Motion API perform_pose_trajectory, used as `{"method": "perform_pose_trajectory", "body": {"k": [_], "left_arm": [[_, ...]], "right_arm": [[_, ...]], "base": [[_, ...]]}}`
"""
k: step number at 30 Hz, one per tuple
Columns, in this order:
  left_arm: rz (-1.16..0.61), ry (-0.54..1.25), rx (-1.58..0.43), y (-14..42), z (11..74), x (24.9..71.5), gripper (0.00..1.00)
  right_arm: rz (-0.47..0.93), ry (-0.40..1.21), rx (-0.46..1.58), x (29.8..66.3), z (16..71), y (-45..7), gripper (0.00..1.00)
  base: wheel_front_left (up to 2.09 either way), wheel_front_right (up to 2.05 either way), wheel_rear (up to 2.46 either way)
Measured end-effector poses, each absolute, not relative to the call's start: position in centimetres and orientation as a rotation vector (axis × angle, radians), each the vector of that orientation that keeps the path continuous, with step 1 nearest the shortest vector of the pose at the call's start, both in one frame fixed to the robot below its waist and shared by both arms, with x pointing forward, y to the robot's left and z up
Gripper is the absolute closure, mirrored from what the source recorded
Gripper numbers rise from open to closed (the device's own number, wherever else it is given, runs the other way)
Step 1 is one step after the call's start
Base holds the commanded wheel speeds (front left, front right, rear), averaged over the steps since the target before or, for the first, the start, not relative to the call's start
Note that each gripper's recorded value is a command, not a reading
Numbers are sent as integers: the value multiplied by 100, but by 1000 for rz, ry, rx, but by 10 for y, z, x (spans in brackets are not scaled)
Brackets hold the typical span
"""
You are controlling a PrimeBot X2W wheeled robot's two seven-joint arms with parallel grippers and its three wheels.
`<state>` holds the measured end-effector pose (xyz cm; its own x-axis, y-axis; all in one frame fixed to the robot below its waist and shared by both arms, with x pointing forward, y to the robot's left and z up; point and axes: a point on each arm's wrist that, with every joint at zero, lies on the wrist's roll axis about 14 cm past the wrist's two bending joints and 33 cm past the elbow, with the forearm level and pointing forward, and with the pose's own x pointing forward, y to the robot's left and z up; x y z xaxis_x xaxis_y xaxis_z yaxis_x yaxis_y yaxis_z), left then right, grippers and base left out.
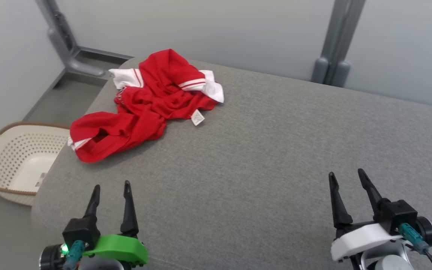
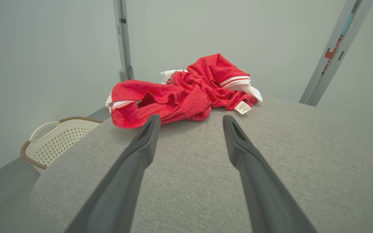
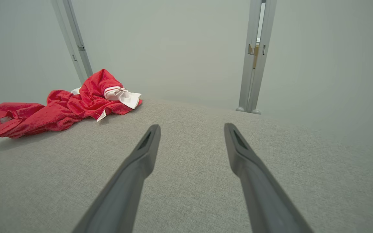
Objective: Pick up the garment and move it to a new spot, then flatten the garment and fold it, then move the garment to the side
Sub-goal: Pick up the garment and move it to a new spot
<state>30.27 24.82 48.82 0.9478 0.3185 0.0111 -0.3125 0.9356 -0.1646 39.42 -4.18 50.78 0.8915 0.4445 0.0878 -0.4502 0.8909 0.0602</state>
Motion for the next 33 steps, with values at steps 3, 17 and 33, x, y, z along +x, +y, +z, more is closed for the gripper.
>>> {"method": "perform_pose_trajectory", "body": {"k": [3,17,33], "left_arm": [[445,-69,-165,280,495,280,0],[671,-56,-164,324,489,224,0],[480,-200,203,386,597,304,0]], "right_arm": [[590,-90,86,395,515,3,0],[819,-53,106,390,505,83,0],[741,-73,48,411,497,59,0]], "base": [[0,0,0],[0,0,0],[0,0,0]]}}
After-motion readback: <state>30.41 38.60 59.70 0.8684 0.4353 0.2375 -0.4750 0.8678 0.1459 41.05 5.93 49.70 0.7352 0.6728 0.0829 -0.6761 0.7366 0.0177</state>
